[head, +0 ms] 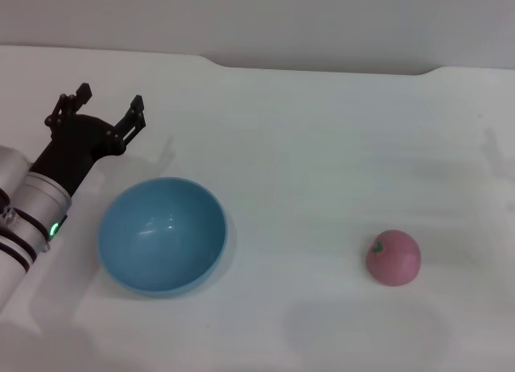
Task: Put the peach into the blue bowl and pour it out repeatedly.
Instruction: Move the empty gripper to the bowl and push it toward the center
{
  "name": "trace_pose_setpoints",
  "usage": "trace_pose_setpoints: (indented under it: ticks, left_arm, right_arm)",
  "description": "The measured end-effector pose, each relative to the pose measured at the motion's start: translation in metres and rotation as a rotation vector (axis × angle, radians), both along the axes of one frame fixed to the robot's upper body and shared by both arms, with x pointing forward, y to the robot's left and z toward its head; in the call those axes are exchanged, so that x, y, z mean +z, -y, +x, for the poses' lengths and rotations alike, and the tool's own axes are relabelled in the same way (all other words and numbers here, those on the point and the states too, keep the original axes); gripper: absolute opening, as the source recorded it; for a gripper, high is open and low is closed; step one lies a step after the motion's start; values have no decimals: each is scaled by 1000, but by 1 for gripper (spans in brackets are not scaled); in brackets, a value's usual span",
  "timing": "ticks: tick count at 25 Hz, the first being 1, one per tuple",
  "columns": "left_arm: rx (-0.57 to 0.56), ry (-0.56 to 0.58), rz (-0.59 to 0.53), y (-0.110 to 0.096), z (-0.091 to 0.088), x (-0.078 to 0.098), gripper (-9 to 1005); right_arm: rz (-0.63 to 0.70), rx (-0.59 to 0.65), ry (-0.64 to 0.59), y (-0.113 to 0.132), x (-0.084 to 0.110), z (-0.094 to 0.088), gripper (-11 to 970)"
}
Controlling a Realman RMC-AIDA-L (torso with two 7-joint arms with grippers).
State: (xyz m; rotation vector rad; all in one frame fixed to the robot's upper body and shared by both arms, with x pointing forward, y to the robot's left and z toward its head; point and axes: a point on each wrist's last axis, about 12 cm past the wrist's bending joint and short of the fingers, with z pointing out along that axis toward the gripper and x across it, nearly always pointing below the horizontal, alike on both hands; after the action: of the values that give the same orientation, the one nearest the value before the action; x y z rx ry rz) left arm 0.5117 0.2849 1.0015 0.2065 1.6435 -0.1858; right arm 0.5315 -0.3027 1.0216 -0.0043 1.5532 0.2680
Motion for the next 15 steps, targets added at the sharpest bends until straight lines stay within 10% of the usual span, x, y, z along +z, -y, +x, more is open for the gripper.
trace_pose_setpoints:
  ticks: [15]
  left_arm:
    - [117, -10, -33, -15, 8, 2, 840]
  right_arm:
    - [0, -1, 3, 0, 1, 2, 693]
